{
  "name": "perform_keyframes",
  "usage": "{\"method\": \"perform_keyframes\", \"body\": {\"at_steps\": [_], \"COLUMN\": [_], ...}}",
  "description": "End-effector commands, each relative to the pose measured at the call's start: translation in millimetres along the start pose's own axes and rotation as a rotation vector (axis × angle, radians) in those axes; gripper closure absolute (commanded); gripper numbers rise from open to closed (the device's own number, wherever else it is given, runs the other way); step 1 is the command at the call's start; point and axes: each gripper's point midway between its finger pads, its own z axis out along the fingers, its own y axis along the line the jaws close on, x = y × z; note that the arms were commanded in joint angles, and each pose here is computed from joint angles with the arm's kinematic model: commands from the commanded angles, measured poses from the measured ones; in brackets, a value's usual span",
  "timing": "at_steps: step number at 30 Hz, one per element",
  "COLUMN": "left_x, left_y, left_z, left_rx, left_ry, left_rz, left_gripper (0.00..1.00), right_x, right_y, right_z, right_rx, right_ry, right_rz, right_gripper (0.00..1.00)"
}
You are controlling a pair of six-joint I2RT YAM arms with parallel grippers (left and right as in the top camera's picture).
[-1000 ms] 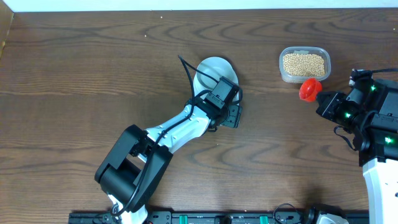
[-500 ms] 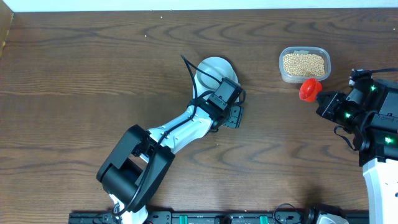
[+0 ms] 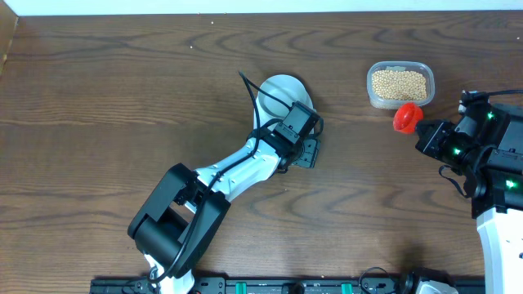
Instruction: Scoop item into bowl and weigh 50g on scale
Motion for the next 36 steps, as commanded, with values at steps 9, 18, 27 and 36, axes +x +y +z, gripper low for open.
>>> {"method": "perform_keyframes", "body": {"at_steps": [9,18,27,36], "left_x": [43.6,46.4,48.1,46.9], "left_y": [9.1,10.3,11.3,15.3], "left_z": [25.1,24.6,24.3,24.3], "left_rx": [-0.024,-0.035,-0.046,-0.071], "left_ry": [0.146,0.156,0.161,0.151], "left_rz": [-0.042,-0.130,-0.192,-0.223], "left_gripper": [0.35,0.35,0.35,0.35], "right_x": [-10.3,-10.4,-10.4,-10.4], "right_y": [3.6,3.5,3.5,3.5], "right_z": [-7.2,-7.2,-7.2,-7.2], "right_rx": [0.001,0.001,0.001,0.001], "right_ry": [-0.033,-0.033,-0.033,-0.033], "right_rz": [-0.022,-0.022,-0.022,-0.022], "right_gripper": [0.99,0.99,0.99,0.99]}}
